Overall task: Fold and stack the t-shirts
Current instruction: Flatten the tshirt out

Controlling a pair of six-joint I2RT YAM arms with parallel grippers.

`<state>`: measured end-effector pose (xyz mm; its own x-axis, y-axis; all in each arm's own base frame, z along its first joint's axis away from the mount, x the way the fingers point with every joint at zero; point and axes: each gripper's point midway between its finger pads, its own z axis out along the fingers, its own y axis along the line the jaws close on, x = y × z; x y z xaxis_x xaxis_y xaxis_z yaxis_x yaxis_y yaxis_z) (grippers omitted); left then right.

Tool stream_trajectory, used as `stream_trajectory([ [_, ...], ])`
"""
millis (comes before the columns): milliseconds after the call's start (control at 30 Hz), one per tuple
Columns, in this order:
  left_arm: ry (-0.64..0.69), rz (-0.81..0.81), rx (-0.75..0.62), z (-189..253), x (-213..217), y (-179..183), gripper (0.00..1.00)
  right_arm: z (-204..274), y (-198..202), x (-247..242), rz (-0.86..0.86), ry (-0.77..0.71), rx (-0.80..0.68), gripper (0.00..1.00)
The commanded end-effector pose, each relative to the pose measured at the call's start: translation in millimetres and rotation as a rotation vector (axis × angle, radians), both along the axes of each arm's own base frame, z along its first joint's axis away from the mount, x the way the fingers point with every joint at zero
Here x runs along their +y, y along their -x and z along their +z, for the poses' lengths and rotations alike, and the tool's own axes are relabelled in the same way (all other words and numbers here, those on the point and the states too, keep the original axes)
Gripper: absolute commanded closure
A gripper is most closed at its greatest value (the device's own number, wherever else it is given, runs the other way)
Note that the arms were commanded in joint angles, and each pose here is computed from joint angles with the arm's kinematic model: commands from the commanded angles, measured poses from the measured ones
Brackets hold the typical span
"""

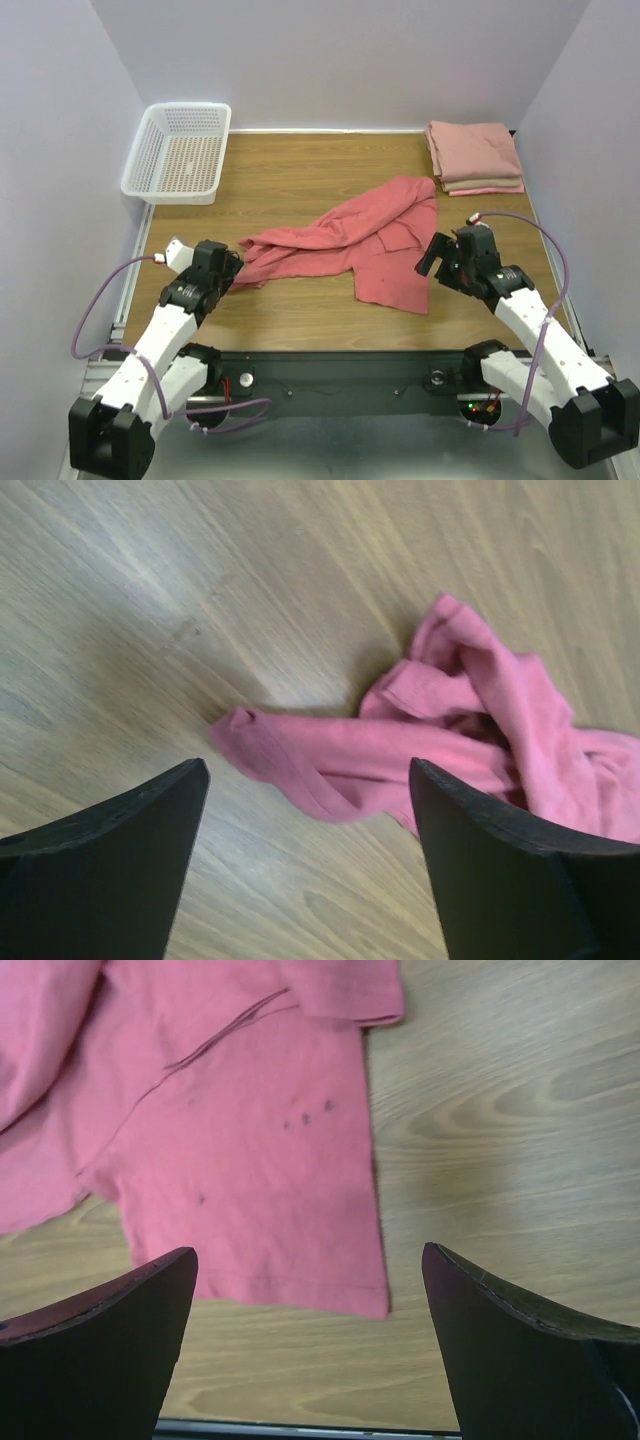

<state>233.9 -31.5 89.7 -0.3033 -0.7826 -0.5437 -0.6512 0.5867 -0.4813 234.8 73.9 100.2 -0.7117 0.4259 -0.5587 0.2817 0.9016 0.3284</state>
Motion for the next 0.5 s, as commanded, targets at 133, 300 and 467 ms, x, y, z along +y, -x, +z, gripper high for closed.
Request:
stream_trajectory([
  [133, -0.015, 0.049, 0.032, -13, 6, -14, 0.29, -2, 23, 24, 0.053, -0.161, 0.021, 0.0],
  [300, -0.051, 0.101, 0.031, -12, 19, -11, 0.61, -13, 32, 25, 0.052, -0.171, 0.061, 0.0],
  [467, -0.069, 0.119, 0.042, -21, 27, -10, 0.62, -17, 40, 29, 0.062, -0.197, 0.088, 0.0],
])
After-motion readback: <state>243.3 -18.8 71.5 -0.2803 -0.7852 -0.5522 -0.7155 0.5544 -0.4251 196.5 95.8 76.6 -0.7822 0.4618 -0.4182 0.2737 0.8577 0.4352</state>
